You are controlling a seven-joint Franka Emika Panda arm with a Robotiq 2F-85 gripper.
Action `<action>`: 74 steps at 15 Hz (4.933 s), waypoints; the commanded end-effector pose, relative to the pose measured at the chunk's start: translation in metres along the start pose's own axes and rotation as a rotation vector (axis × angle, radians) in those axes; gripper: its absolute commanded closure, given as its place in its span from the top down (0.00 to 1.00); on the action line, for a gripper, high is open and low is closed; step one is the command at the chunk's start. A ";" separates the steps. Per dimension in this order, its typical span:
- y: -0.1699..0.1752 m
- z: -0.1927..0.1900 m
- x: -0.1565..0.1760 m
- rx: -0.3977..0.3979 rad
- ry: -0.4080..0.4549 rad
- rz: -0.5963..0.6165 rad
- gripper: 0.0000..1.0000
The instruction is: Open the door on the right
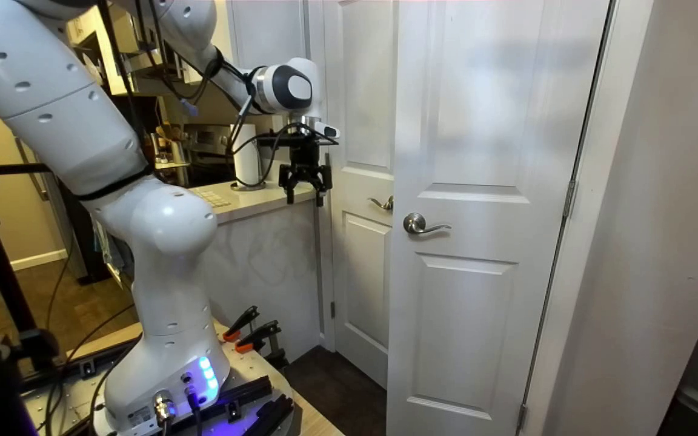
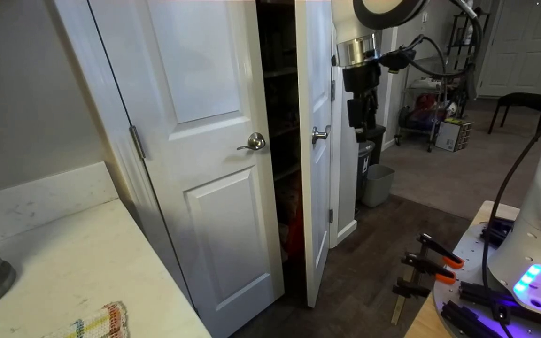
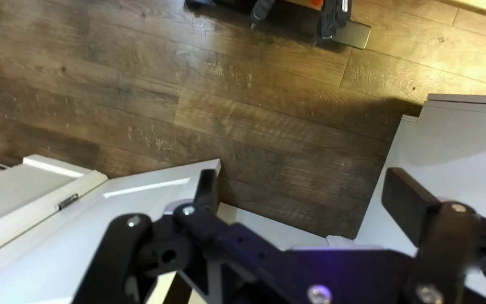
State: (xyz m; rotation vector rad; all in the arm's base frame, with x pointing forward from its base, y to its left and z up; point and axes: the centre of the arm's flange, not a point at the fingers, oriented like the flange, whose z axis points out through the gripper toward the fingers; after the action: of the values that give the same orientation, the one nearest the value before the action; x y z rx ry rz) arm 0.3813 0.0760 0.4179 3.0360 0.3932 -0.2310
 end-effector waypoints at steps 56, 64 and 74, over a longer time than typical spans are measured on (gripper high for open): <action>0.095 -0.153 0.101 -0.744 -0.111 -0.003 1.00; 0.114 -0.141 0.048 -0.747 -0.172 0.122 1.00; 0.164 -0.140 -0.013 -0.742 -0.179 0.311 1.00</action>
State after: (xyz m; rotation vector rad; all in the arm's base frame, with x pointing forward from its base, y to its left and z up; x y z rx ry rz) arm 0.4534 -0.0563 0.5664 2.2857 0.0583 -0.2657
